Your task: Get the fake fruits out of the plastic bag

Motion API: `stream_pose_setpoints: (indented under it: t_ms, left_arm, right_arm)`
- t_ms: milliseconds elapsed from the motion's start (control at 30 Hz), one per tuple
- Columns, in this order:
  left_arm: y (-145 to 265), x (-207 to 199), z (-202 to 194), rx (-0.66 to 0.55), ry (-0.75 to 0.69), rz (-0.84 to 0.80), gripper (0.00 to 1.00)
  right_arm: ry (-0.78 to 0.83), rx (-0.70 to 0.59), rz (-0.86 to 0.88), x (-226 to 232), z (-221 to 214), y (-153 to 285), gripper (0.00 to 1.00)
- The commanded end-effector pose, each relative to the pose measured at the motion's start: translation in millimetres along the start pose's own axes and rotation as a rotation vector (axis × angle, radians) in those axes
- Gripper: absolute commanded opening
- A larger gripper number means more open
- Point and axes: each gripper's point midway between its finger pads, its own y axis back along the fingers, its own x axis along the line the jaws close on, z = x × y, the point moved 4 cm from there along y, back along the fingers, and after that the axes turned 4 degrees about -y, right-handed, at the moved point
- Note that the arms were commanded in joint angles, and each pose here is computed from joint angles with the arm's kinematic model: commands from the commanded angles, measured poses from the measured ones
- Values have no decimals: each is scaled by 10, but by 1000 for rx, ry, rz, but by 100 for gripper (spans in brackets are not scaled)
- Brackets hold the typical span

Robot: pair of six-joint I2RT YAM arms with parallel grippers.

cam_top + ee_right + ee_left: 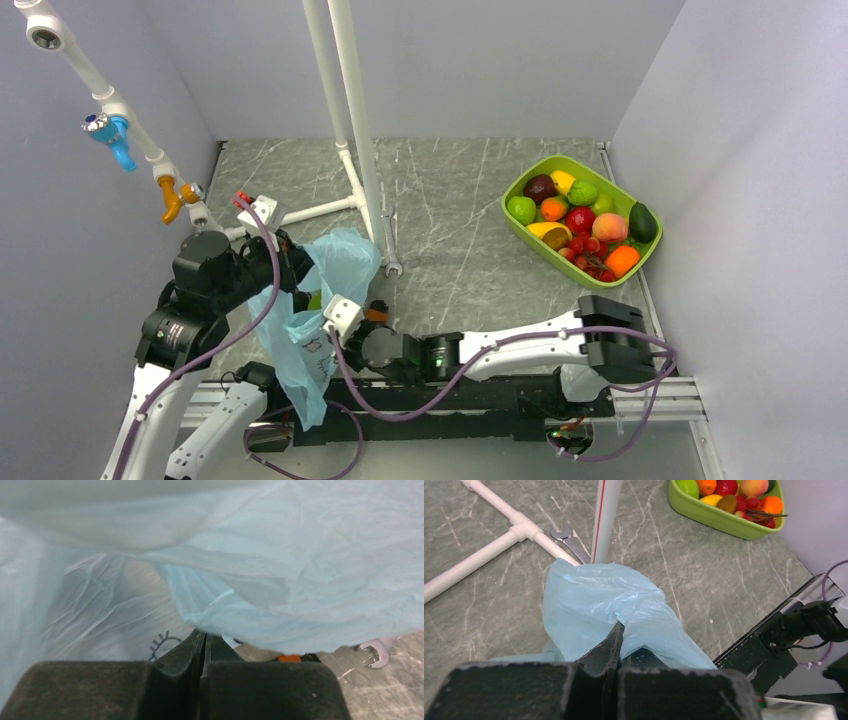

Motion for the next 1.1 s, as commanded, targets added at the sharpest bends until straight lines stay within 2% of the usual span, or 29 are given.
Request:
stream_pose_setpoints:
  t_ms: [0,167,267,367,500,633,867,967,1067]
  left_arm:
    - [20,-150,67,-54,13,-102,0]
    - [30,-158,-9,-42,25,-108,0]
    - [14,-171,-57,-42,37,-123,0]
    - [-9,-189,-94,-38,53,-141,0]
    - [-5,-197,-101,-33,54,-147,0]
    - [34,-112,-91,-55,37,-74,0]
    - [147,71,-85,-199,0,73,0]
    - [146,20,-161,-237,-19,26,0]
    - [154,-33,-251,-254,-52,-23,0]
  right_arm:
    - [-19,-184,-40,70,419,-185,0]
    - [-6,-149,-28,170,253,-322,0]
    - [8,-144,-89,138,161,-479,0]
    - [24,-150,-240,-78,74,-646,14]
    - [-19,-145,-429,-519,-156,-681,26]
    - [-101,-105,-538,-847,-511,-517,30]
    - [-139,47,-482,-882,-1099,-296,42]
    - [-114,47,-389,-729,-1080,-221,55]
    - [-108,21,-171,-453,-874,-192,69]
